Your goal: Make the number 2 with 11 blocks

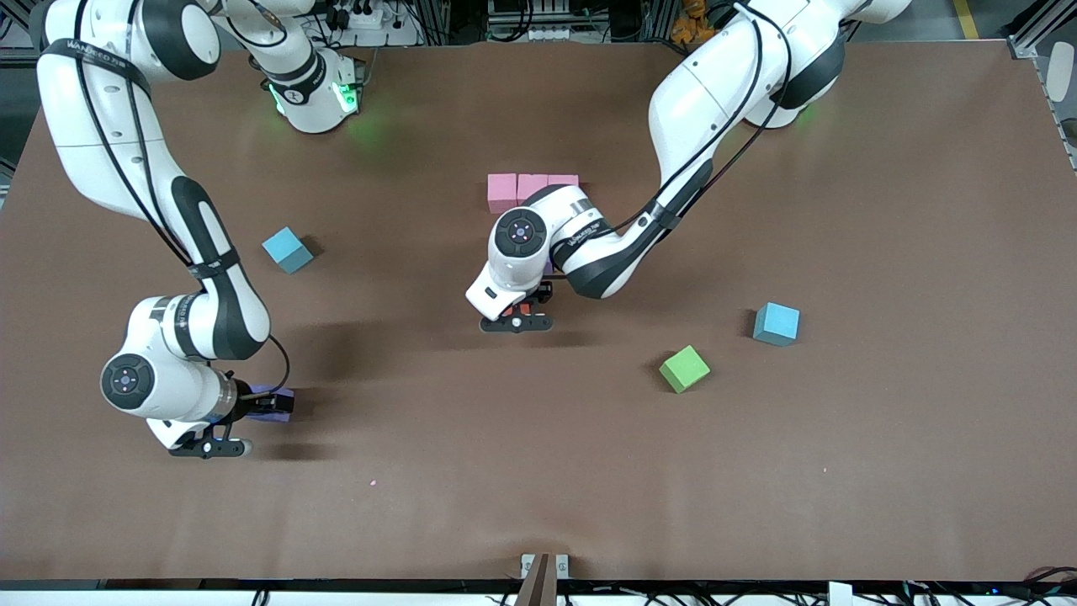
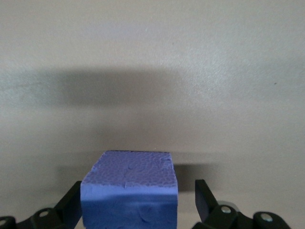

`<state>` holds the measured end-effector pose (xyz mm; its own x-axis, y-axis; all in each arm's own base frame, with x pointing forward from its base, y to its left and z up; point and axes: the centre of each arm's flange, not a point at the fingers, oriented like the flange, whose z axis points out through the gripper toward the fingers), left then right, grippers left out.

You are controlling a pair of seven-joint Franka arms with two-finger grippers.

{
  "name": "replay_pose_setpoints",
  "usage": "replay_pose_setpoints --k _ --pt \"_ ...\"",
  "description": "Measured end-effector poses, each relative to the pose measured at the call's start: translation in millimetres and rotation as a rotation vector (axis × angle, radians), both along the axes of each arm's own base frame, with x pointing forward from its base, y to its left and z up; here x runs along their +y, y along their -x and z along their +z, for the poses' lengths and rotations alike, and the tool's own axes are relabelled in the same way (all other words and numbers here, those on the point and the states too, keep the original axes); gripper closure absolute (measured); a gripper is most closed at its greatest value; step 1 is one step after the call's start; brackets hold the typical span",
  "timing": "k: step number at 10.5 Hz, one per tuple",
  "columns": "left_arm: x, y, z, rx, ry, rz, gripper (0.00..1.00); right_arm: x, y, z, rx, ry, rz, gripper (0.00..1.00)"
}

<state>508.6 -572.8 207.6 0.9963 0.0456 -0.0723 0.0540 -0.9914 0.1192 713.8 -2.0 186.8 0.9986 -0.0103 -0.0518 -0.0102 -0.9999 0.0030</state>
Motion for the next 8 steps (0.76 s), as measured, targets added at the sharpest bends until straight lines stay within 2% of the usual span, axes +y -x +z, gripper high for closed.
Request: replay_pose_setpoints --k 1,3,4,8 --pt "0 0 0 0.000 0.000 0.000 0.33 0 1 -2 0.003 0.000 0.000 0.01" --pt "0 1 -1 0.001 0.000 -0.001 0.33 1 1 -2 0.003 -0.001 0.001 0.24" --pt "0 1 -1 0.001 -0.001 -0.001 0.33 1 1 -1 0.003 -0.001 0.001 0.41" --pt "-1 1 -8 0.001 0.007 0.001 0.33 18 -1 4 -0.004 -0.015 0.022 0.44"
